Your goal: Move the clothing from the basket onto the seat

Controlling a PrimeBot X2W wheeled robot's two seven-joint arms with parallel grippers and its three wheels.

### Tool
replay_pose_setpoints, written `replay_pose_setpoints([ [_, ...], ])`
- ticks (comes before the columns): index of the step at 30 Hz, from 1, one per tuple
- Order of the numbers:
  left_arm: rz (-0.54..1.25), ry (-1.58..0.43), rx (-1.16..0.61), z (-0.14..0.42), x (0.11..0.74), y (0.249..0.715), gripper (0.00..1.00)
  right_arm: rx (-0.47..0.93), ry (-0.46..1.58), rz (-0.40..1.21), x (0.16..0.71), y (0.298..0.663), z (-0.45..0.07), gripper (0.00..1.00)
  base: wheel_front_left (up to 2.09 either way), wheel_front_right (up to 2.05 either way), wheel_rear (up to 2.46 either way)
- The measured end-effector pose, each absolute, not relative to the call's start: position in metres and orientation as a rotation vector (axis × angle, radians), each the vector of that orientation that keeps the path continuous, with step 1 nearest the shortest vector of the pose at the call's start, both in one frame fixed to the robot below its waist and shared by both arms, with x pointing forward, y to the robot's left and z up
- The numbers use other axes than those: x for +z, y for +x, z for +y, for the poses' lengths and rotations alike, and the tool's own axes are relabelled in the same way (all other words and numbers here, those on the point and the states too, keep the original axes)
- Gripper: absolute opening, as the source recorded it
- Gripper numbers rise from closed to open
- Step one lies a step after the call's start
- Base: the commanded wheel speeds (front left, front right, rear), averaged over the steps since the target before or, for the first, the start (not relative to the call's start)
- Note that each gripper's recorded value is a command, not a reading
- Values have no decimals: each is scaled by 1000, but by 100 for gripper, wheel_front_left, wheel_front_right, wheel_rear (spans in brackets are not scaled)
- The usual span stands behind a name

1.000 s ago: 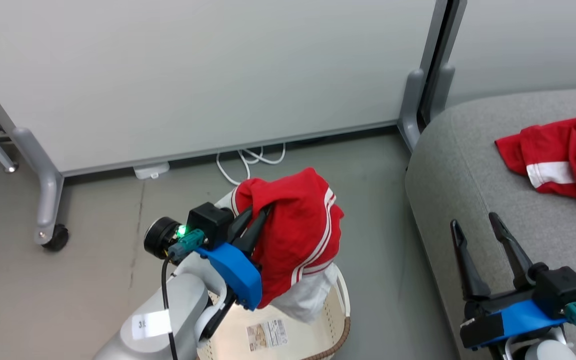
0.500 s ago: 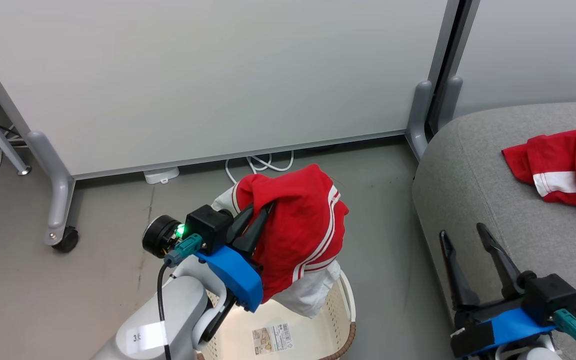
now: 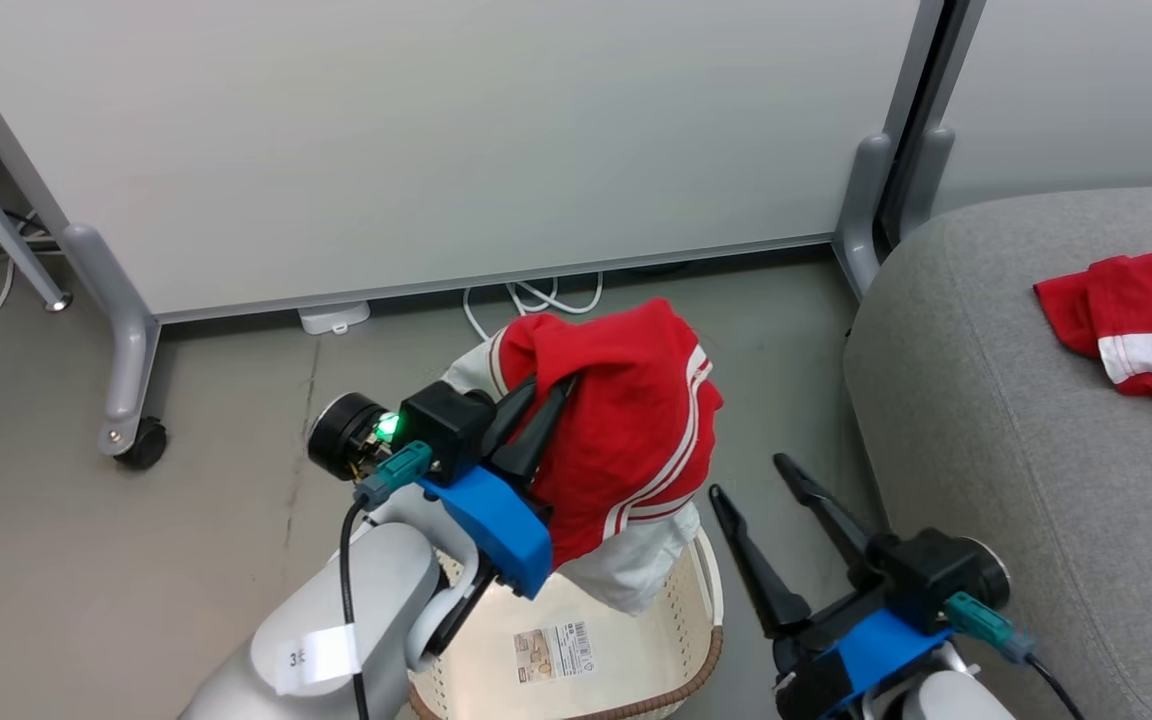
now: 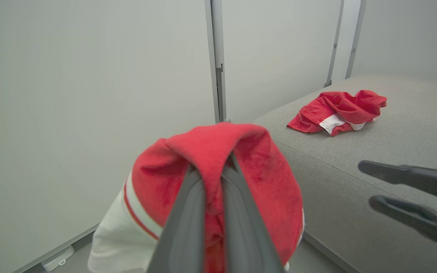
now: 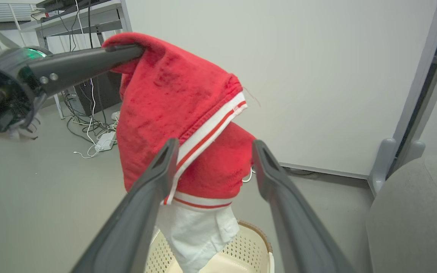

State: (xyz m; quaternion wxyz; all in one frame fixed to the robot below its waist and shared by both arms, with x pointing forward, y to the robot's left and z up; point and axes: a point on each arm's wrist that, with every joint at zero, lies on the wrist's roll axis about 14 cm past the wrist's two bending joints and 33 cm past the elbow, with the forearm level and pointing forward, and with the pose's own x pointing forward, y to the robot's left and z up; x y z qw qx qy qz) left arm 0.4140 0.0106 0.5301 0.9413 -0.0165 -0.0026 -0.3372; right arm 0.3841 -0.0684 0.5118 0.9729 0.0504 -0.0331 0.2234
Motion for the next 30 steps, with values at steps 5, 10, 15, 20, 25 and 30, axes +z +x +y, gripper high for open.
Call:
replay_pose_setpoints([
  [5, -12, -34, -697, 6, 532, 419, 0, 518, 98, -12, 497, 391, -47, 100, 0, 0, 0],
  [10, -18, -35, -704, 3, 534, 426, 0, 565, 84, 33, 484, 401, -32, 100, 0, 0, 0],
  [15, -18, -39, -705, 2, 532, 431, 0, 590, 84, 53, 479, 415, -23, 100, 0, 0, 0],
  [20, -13, -42, -703, 3, 528, 434, 0, 622, 112, 23, 491, 425, -7, 100, 0, 0, 0],
  [25, -9, -42, -705, 2, 526, 436, 0, 611, 155, 8, 499, 432, -4, 100, 0, 0, 0],
  [30, -7, -46, -712, 0, 525, 437, 0, 617, 158, -1, 502, 434, 1, 0, 0, 0, 0],
])
